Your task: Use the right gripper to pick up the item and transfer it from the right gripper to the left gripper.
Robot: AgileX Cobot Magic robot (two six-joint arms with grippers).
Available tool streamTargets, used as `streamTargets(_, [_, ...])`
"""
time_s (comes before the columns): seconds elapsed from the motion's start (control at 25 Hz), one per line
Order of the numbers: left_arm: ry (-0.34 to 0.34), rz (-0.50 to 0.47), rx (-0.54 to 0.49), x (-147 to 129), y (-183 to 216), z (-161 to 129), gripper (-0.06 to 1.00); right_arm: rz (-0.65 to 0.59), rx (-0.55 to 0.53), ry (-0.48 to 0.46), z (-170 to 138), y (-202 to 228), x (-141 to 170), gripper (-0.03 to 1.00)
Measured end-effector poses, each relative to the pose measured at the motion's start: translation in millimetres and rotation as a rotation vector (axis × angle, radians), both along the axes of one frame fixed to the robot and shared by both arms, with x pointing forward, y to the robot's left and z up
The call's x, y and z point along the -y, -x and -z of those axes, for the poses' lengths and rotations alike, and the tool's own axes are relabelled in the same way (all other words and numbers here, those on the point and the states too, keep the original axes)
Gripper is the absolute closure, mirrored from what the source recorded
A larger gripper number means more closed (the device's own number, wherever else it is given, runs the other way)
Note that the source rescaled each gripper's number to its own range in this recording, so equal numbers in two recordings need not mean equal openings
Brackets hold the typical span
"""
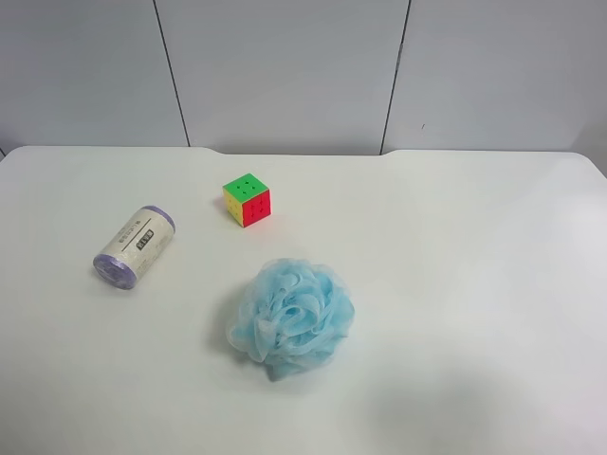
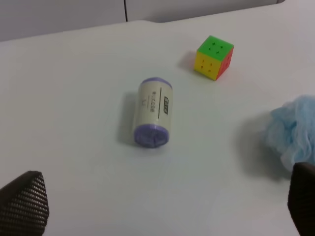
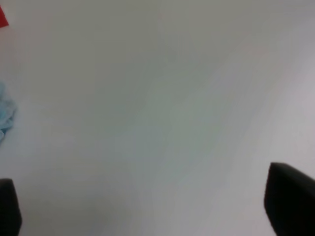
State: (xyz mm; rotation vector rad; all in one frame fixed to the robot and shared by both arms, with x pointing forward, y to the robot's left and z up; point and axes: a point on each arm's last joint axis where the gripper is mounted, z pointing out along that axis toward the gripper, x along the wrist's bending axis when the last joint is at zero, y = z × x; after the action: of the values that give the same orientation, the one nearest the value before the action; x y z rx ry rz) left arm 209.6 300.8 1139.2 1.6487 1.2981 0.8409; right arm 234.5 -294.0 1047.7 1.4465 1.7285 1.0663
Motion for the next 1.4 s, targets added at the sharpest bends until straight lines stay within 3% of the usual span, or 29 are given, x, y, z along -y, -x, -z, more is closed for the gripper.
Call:
streamTargets(0.2, [0.037,-0.012,0.065,-2.1,11.3,33.1,-0.04,0.000,0.000,0.000,0.0,0.0,0.0,-0.03])
streamTargets(0.68, [0.025,-0.020,-0.048,3.2,-20.9,83.7,-0.04,0.000,0.000,0.000,0.0,0.0,0.0,-0.03])
streamTargets(1.4, [0.026,-0.061,-0.043,3.0,-22.5,85.2,-0.04,-0.001,0.000,-0.001,0.0,0.0,-0.1,-0.03])
